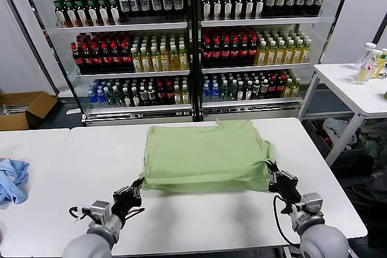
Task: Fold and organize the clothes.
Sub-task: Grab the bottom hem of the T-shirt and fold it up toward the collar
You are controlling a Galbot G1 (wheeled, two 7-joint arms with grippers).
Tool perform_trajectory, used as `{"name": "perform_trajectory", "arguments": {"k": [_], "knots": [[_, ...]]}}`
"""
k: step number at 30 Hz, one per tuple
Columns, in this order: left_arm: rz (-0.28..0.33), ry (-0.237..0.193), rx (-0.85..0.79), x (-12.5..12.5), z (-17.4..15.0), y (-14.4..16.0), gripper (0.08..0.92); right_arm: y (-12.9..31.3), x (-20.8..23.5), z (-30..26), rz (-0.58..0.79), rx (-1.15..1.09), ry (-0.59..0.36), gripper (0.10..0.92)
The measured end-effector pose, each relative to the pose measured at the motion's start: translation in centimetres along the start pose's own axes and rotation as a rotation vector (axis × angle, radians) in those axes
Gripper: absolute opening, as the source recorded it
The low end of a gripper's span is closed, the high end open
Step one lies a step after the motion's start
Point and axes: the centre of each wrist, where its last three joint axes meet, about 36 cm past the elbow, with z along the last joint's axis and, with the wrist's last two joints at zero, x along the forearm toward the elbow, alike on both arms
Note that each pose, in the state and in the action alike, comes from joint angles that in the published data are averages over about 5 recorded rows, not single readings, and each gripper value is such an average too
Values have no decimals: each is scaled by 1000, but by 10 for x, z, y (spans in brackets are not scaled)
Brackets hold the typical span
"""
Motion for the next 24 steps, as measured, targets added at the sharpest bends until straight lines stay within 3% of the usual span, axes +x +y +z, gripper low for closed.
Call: {"name": "perform_trajectory", "arguments": {"k": [6, 11, 24], "knots": [[-9, 10, -19, -26, -1, 3, 83, 1, -20, 1, -2, 27, 11, 115], [-15, 23, -24, -40, 1, 3, 121, 4, -29, 3, -18, 49, 28, 226], [-66, 25, -5, -43, 8, 3, 489, 1, -18, 6, 4, 49, 62, 581]]}}
